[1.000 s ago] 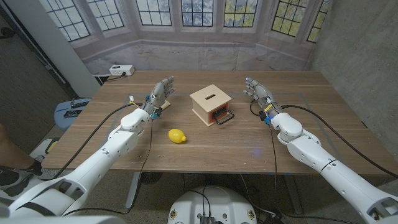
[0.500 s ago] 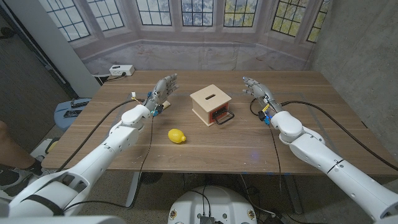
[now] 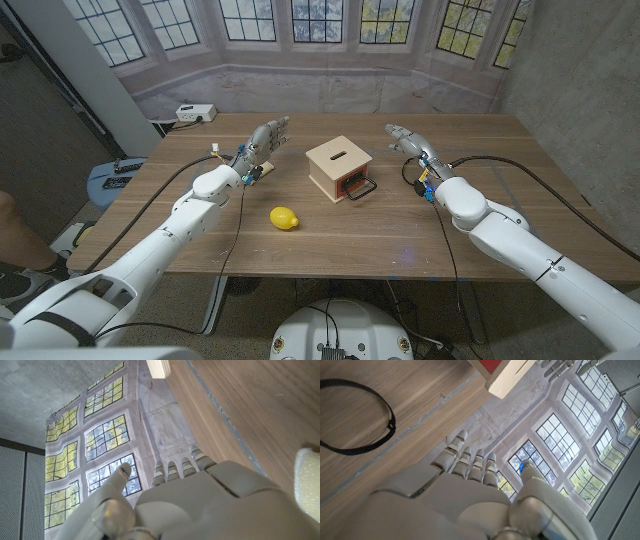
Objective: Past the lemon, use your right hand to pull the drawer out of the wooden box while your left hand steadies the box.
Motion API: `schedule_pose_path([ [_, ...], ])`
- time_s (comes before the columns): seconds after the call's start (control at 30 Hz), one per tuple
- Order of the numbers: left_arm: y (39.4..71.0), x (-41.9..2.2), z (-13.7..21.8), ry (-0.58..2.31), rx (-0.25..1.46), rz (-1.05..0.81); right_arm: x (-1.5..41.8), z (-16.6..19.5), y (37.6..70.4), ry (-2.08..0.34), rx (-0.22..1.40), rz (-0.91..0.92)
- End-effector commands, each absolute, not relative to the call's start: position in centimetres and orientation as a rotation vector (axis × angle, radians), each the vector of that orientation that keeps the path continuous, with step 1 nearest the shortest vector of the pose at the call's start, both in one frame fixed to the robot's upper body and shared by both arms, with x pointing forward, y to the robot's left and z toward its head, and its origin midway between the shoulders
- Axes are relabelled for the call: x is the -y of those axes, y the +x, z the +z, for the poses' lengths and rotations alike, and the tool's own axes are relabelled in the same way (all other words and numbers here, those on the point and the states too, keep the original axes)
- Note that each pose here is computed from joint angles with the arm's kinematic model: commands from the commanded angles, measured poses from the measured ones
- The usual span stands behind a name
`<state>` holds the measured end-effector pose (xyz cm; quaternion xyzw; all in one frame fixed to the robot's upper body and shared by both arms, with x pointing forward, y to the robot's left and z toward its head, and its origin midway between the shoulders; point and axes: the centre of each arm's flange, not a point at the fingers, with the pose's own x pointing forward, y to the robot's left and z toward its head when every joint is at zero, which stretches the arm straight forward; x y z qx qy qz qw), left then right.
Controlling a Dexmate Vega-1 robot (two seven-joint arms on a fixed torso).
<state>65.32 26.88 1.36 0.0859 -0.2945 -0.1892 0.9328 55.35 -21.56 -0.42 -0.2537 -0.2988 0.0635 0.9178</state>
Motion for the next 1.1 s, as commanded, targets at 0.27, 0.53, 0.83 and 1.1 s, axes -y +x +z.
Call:
schedule_pose_path([
  [0.27,64.6,-25.2,2.3,0.234,0.615,-0.452,21.3,0.2,53.2,-0.773,0.557,0.095],
  [0.53,64.2,-24.8,3.1,0.26,0.631,-0.472,20.9,0.2,52.8,-0.869,0.543,0.091],
  [0.83,63.7,-24.3,3.8,0.287,0.647,-0.493,20.7,0.3,52.1,-0.979,0.523,0.099],
  [1.1,63.3,-24.1,3.6,0.297,0.643,-0.498,20.6,0.0,51.0,-1.098,0.503,0.087],
])
